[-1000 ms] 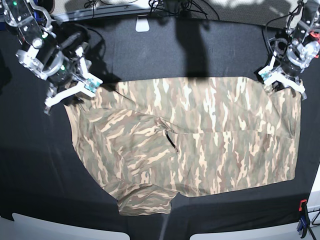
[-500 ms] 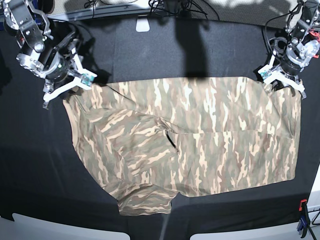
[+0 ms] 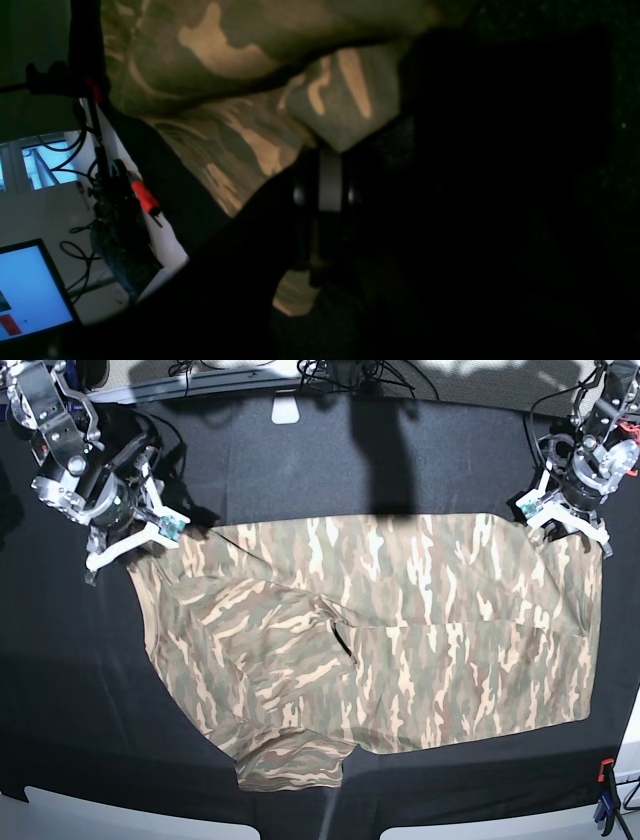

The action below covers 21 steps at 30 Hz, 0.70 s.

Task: Layout the t-shirt on the table in an organized manner, then fold the t-shirt properly
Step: 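Grasp the shirt's collar edge with both grippers, then pull the collar edge with both grippers away from the hem, flattening the shirt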

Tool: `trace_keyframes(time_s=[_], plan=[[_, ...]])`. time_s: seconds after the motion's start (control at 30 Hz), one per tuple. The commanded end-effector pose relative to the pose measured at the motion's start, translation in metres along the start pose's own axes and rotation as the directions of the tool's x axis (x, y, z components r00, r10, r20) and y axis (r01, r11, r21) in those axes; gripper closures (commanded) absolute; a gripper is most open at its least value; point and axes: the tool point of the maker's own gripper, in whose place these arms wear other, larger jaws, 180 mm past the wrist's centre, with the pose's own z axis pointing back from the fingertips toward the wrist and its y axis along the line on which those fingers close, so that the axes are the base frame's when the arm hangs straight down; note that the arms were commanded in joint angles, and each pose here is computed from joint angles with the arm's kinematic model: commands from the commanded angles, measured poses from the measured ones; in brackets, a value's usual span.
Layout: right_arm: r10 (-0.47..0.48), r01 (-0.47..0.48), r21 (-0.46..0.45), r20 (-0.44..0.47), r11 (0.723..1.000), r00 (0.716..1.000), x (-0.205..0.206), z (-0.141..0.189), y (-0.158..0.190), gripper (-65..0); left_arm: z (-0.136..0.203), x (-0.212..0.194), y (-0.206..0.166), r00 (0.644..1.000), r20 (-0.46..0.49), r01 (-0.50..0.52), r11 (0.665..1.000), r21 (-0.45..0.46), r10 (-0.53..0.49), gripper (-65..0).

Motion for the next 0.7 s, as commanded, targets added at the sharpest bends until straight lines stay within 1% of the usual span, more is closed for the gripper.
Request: trace_keyframes(time_s=[0.0,0.1,0.2,0.3,0.53,0.67], plan=[[0.010,-0.010,-0.025,-0.007,1.000,1.000,-0.004,0.003,-0.010,-25.1,0.001,-0.001,0.006,1.000,0.002,0.013,1.000,0.006,-0.013,0.0],[0.004,-0.004,-0.016,0.000,1.000,1.000,-0.005,0.000,-0.008,-25.1,0.001,-0.001,0.006,1.000,0.002,0.013,1.000,0.006,-0.013,0.0],[0.030,-0.029,-0.032,0.007,0.999,1.000,-0.006,-0.002,-0.011,-23.8,0.001,-0.001,0.006,1.000,0.002,0.013,1.000,0.007,-0.013,0.0],[0.017,-0.017,-0.022,0.008,1.000,1.000,-0.011,-0.007,-0.009,-20.9,0.001,-0.001,0.006,1.000,0.002,0.013,1.000,0.006,-0.013,0.0],[-0.013,0.013,-0.029,-0.026,1.000,1.000,-0.027,-0.016,-0.021,-20.9,0.001,-0.001,0.006,1.000,0.002,0.013,1.000,0.007,-0.013,0.0],[-0.018,0.018,-0.036,0.014,0.999,1.000,-0.018,-0.017,-0.024,-20.9,0.001,-0.001,0.006,1.000,0.002,0.013,1.000,0.007,-0.013,0.0]])
